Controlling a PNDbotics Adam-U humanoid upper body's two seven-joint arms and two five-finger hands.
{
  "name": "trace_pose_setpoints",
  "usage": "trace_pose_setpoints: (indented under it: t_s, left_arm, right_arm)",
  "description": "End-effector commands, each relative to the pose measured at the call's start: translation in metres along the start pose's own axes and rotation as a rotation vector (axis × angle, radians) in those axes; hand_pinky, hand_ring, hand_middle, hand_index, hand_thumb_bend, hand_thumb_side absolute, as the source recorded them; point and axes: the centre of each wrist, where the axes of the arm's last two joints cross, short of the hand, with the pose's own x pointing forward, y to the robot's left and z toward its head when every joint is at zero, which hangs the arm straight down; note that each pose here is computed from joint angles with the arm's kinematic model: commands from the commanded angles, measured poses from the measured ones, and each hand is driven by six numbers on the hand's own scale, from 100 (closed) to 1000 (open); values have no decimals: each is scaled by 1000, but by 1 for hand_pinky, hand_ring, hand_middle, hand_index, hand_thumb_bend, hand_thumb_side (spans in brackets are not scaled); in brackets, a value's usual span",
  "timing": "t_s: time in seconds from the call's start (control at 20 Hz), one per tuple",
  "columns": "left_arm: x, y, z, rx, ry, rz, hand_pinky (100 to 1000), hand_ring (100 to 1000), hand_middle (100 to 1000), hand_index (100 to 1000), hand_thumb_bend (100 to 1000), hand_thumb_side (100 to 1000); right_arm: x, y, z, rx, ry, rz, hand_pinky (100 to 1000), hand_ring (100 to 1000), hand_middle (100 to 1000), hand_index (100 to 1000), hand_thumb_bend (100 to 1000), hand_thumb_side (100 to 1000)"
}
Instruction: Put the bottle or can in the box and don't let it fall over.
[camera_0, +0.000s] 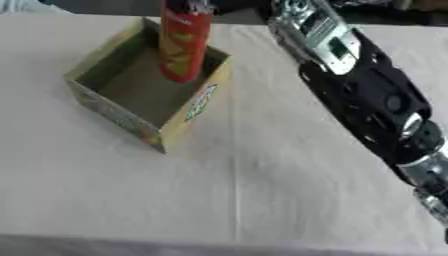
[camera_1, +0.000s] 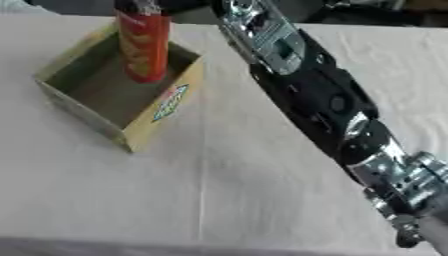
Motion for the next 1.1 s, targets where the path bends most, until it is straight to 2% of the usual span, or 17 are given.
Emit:
trace_pose_setpoints:
  t_s: [0.05, 0.45, 0.65, 0.7, 0.75, 0.8, 0.85, 0.9, 1.0, 1.1]
  left_arm:
    - [14, 1, -5, 12, -52, 0, 683, 1000, 907, 818, 140, 757]
    - [18, -3, -7, 9, -68, 18, 682, 1000, 906, 815, 140, 756]
    - [20, -5, -8, 11, -78, 24, 681, 1000, 906, 816, 140, 754]
    - [21, -5, -8, 11, -79, 24, 681, 1000, 906, 815, 140, 755]
    - [21, -5, -8, 12, -80, 24, 681, 1000, 906, 814, 140, 754]
    - [21, -5, -8, 14, -80, 24, 681, 1000, 906, 813, 142, 754]
    - [20, -5, -8, 17, -78, 24, 680, 1000, 907, 813, 144, 754]
    - [20, -5, -8, 23, -74, 25, 680, 1000, 907, 813, 147, 753]
    - [20, -4, -8, 32, -69, 27, 679, 1000, 907, 813, 147, 755]
    - [20, -4, -8, 36, -66, 28, 679, 1000, 906, 813, 146, 755]
  right_arm:
    - [4, -4, -9, -35, -29, 19, 808, 176, 272, 274, 100, 100]
    - [-10, 3, -19, -68, -10, 39, 814, 199, 298, 300, 100, 100]
    - [-18, 6, -22, -72, -5, 37, 846, 277, 382, 386, 100, 100]
    - [-21, 7, -22, -65, 1, 35, 858, 322, 429, 436, 100, 100]
    - [-23, 8, -22, -50, 14, 35, 885, 428, 514, 540, 100, 100]
    - [-25, 9, -21, -35, 24, 36, 918, 549, 644, 689, 100, 100]
    - [-26, 9, -21, -17, 31, 35, 935, 627, 734, 769, 100, 100]
    - [-26, 10, -21, 1, 33, 37, 963, 762, 842, 888, 100, 152]
    - [-27, 10, -19, 48, 30, 50, 988, 869, 949, 993, 100, 313]
    - [-29, 10, -18, 89, 40, 65, 1000, 912, 1000, 1000, 131, 389]
